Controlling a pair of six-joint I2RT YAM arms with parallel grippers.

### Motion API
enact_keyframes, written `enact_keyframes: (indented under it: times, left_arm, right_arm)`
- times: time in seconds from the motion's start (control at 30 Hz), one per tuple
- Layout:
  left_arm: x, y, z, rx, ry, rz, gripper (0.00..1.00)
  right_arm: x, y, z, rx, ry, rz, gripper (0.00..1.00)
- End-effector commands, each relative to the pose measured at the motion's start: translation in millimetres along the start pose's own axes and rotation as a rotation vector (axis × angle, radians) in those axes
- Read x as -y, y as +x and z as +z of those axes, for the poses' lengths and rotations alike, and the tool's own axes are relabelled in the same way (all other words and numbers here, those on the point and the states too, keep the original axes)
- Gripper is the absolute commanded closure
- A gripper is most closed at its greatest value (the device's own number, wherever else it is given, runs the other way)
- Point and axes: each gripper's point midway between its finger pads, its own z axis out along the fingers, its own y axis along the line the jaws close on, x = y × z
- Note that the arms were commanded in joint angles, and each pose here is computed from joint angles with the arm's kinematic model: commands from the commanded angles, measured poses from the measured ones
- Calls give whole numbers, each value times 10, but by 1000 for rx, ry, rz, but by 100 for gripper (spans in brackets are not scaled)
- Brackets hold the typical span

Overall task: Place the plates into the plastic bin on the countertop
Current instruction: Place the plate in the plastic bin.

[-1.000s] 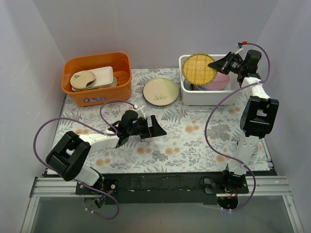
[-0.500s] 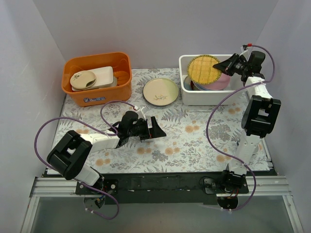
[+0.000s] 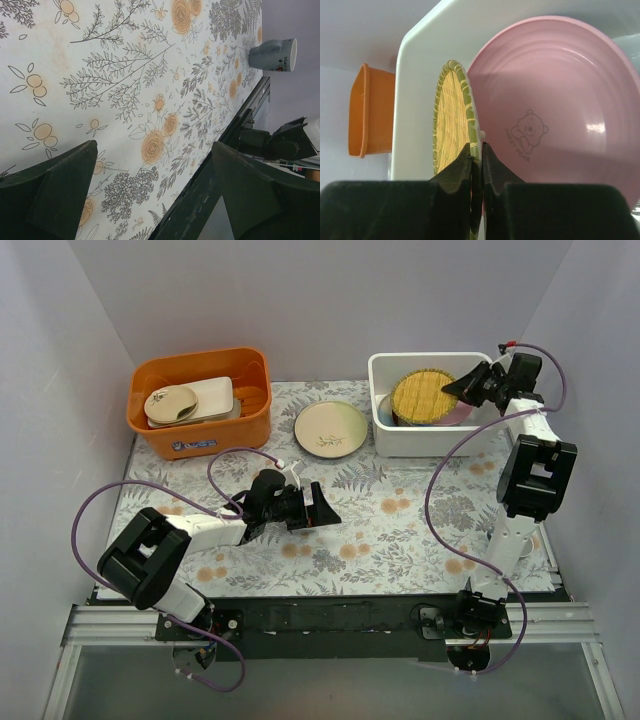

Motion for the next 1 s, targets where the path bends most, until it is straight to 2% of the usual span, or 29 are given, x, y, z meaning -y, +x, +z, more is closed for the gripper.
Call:
enact_keyframes:
  times: [0.0, 0.1, 0.17, 0.2, 0.23, 0.3, 0.33, 0.37, 0.4, 0.67, 0.8, 0.97]
  left_arm:
    - [94, -104, -18, 22, 15, 35, 2]
    - [84, -90, -13, 15, 12, 32, 2]
    - [82, -97, -12, 16, 9, 34, 2]
    - [77, -96, -12, 16, 7, 35, 2]
    - [67, -93, -14, 16, 3, 36, 2]
    - [64, -101, -13, 20, 0, 35, 2]
    - [67, -104, -13, 20, 0, 35, 2]
    - [59, -101, -13, 20, -2, 36, 2]
    - [67, -115, -14, 24, -3, 38, 2]
    - [50, -200, -17, 62, -32, 23, 2]
    - [14, -282, -29, 98, -73, 4, 2]
    - [-195, -471, -82, 196, -220, -58, 2]
  right_arm:
    - [-76, -245, -139, 66, 28, -67, 85]
    - [-51, -316, -228, 111, 64, -86, 79]
    - [-71, -337, -296, 133, 75, -96, 71]
    - [-71, -350, -322, 141, 80, -100, 63]
    - [-61, -337, -338, 148, 87, -105, 50]
    - [-158, -359, -420, 173, 89, -130, 34]
    - [-177, -418, -452, 210, 98, -152, 16]
    - [-219, -392, -514, 223, 101, -163, 5]
    - [-234, -383, -541, 234, 102, -168, 2]
    - [-475, -416, -679, 277, 60, -218, 2]
    - [-443, -417, -680, 275, 84, -207, 2]
    - [-431, -352, -695, 278, 84, -201, 2]
